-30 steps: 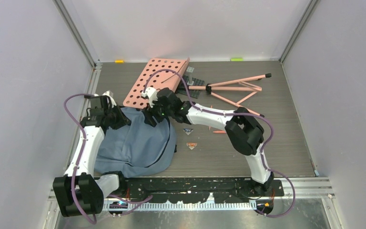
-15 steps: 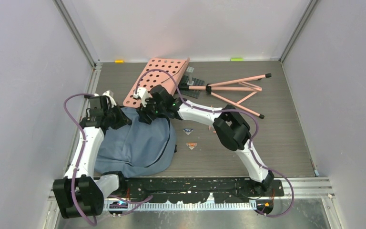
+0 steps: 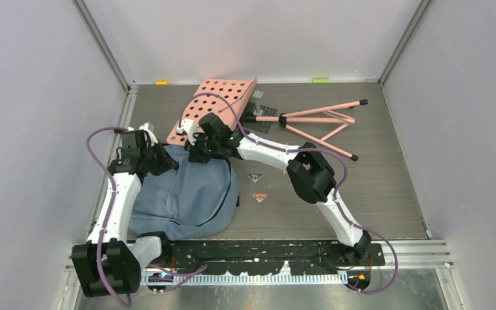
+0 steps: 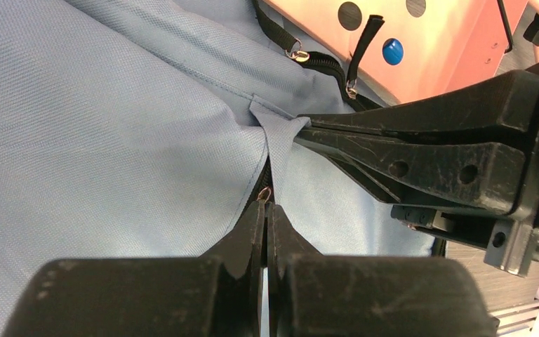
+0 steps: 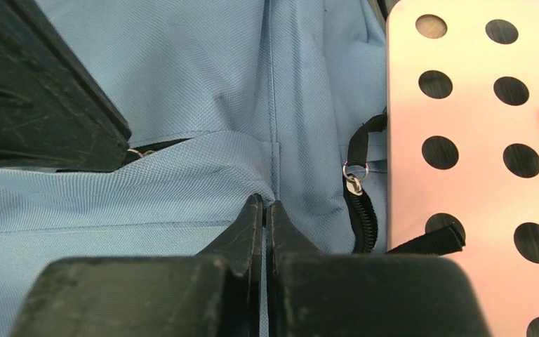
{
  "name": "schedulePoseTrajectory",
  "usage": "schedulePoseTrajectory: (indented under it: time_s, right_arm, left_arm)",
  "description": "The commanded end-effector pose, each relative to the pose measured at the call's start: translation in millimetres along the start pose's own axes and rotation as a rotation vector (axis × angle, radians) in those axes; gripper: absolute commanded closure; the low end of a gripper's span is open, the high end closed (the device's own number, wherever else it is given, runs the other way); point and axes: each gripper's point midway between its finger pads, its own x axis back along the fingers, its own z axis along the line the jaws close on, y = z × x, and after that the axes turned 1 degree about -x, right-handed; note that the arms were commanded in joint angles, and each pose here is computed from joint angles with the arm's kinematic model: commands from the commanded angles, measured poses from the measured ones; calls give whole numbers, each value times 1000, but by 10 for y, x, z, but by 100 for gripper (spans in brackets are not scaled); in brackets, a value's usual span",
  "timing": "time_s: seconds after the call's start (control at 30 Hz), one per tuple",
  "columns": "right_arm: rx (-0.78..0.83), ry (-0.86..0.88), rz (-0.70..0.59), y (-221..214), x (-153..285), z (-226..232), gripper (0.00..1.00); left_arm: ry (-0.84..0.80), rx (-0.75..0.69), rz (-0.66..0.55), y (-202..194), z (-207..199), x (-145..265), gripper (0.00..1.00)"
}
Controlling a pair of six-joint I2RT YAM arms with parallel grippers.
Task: Pack the student bag
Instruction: Unzip the student bag at the center of the board.
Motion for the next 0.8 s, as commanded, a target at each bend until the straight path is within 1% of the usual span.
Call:
schedulePoseTrajectory:
  time_s: [0.0,0.13,0.4,0.7,0.77]
  right_arm:
    - [-28,-129,-35,189,87,-225,100]
    - [-67,-227,-58,246,141,-382,100]
    - [-120,-371,-66,279,253,-600,100]
    - [-161,-426,-87,332,327,-717,100]
    - [-166,-463,-88,331,364,-794,100]
  left_arm:
    - [-23,-15,-30,24,-53,106,100]
    - [-34,-14,-24,-50,-71,188,100]
    - [-27,60,-15,-351,-24,359,100]
    - [-50,176,-67,-593,-75,696,100]
    - [-46,183,-82,-648,-61,776,100]
